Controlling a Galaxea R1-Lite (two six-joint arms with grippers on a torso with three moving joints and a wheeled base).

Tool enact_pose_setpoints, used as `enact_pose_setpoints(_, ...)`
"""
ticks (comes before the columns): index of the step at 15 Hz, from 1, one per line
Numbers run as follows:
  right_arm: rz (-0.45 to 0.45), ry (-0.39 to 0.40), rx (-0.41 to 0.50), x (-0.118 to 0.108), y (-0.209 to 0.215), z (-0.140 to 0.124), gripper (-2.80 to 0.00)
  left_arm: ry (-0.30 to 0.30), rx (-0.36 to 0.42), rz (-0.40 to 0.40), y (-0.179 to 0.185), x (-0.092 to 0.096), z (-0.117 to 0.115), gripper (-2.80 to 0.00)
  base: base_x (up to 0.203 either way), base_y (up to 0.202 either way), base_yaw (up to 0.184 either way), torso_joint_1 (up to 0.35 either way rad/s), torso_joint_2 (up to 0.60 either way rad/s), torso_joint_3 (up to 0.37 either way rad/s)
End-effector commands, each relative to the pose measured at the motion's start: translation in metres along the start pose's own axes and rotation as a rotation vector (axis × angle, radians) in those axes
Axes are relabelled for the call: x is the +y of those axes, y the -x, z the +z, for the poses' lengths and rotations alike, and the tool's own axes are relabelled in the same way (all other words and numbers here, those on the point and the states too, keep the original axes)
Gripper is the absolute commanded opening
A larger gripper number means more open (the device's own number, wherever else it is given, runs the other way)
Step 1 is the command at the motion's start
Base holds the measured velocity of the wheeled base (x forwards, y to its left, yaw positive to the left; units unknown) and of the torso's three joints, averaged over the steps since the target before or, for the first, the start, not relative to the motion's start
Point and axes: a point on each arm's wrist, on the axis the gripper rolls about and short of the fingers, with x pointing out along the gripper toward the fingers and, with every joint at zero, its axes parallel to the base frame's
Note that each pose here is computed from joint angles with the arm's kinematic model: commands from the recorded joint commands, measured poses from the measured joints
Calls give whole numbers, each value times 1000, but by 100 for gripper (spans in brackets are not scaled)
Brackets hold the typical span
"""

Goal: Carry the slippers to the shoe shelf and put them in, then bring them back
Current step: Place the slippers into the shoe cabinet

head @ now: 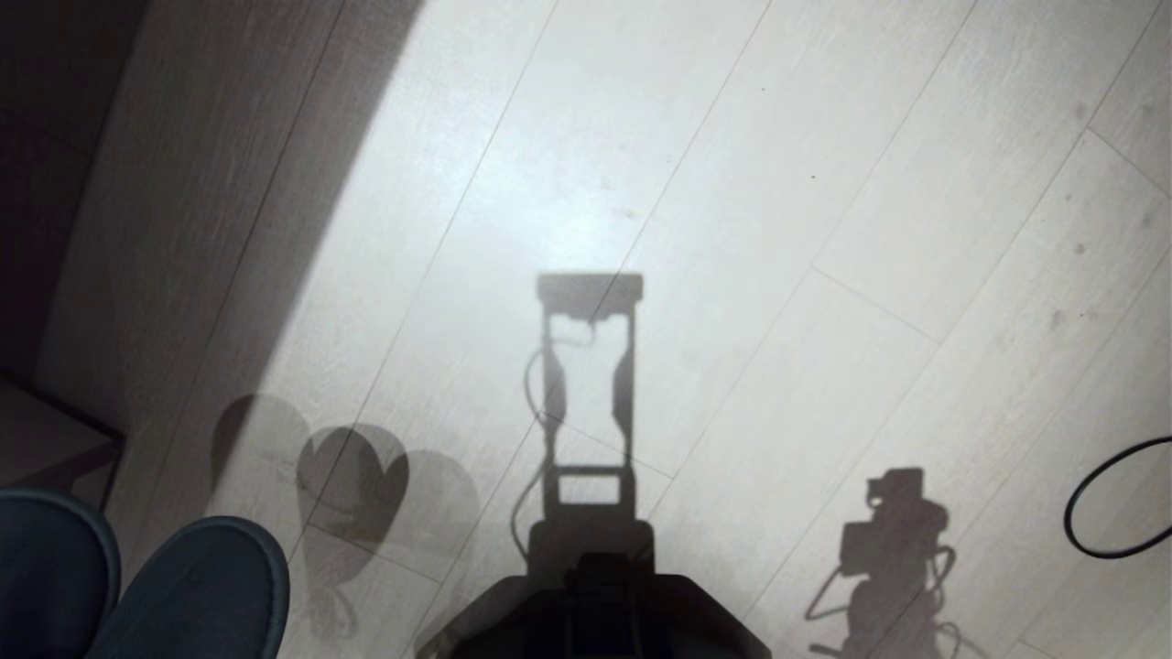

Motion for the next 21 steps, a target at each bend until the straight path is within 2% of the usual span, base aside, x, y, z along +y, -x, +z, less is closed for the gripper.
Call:
enact_pose_setpoints(1, 1, 0, 1, 0, 0, 0, -280, 0, 3, 0, 0, 0, 0, -280, 0, 0, 0, 0, 0, 0)
enact_pose_setpoints(15, 1, 0, 1, 0, 0, 0, -280, 10, 3, 0, 0, 0, 0, -280, 0, 0, 0, 0, 0, 0)
enact_pose_setpoints(21, -1, 0, 0, 0, 0, 0, -280, 35, 5, 0, 0, 0, 0, -280, 0, 0, 0, 1, 2, 166)
